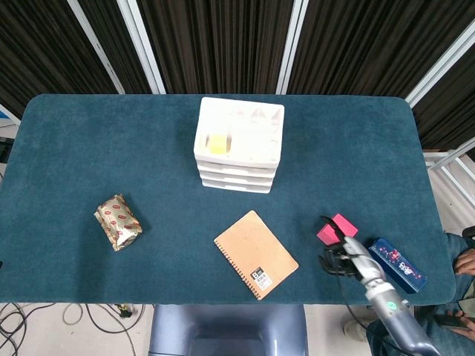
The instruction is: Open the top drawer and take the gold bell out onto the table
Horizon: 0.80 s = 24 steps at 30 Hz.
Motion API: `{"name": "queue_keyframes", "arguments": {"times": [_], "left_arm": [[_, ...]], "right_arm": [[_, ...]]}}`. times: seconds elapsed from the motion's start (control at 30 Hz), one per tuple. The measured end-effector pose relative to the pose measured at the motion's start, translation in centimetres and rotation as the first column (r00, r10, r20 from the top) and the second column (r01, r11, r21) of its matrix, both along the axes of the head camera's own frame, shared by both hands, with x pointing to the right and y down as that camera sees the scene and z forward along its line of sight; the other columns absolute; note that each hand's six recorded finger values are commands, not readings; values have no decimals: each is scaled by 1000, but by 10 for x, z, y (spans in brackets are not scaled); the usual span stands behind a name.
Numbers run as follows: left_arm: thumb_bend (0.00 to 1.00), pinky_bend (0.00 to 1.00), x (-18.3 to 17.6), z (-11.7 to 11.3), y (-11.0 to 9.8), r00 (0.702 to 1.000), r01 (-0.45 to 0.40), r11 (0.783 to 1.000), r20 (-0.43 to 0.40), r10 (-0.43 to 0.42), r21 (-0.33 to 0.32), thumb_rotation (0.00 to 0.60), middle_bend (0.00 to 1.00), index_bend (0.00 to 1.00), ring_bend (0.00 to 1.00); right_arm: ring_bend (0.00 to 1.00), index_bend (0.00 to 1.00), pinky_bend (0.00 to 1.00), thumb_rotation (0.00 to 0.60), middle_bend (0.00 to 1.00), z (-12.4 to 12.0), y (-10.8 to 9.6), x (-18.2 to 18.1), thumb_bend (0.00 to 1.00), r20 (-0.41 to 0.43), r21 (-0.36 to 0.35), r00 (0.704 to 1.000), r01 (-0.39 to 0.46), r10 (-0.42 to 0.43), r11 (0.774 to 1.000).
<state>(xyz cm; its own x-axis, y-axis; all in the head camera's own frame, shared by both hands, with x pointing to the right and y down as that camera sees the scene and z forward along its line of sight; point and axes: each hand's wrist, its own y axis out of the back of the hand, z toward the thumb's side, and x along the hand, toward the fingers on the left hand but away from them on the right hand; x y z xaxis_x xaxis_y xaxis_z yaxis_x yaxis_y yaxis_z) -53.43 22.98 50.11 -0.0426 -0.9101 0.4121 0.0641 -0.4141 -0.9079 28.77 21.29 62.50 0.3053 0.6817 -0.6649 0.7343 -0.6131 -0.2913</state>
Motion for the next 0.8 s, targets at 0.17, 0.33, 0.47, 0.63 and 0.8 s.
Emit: {"name": "queue_keyframes", "arguments": {"times": [0.17, 0.33, 0.47, 0.63, 0.8], "left_arm": [[201, 0, -1, 0, 0, 1000, 2, 1000, 0, -2, -3, 600, 0, 79, 0], [201, 0, -2, 0, 0, 1000, 11, 1000, -3, -11, -3, 600, 0, 79, 0], [201, 0, -2, 0, 0, 1000, 10, 1000, -4, -10, -4, 600, 0, 79, 0], [201, 0, -3, 0, 0, 1000, 11, 1000, -3, -11, -4, 600, 0, 79, 0], [200, 0, -3, 1, 0, 1000, 16, 1000, -3, -16, -7, 600, 0, 79, 0]], "right_arm": [[924, 0, 1000, 600, 802, 16, -13, -36, 527, 87, -19, 996, -16, 17, 1000], [930, 0, 1000, 600, 808, 26, -28, -64, 529, 131, -7, 991, -33, 34, 999], [930, 0, 1000, 600, 808, 31, -37, -86, 529, 154, -2, 988, -27, 27, 1000], [936, 0, 1000, 600, 811, 37, -46, -110, 531, 176, 5, 984, -13, 12, 1000], [942, 0, 1000, 600, 818, 46, -52, -131, 549, 173, 21, 985, -5, 1, 1000]]}}
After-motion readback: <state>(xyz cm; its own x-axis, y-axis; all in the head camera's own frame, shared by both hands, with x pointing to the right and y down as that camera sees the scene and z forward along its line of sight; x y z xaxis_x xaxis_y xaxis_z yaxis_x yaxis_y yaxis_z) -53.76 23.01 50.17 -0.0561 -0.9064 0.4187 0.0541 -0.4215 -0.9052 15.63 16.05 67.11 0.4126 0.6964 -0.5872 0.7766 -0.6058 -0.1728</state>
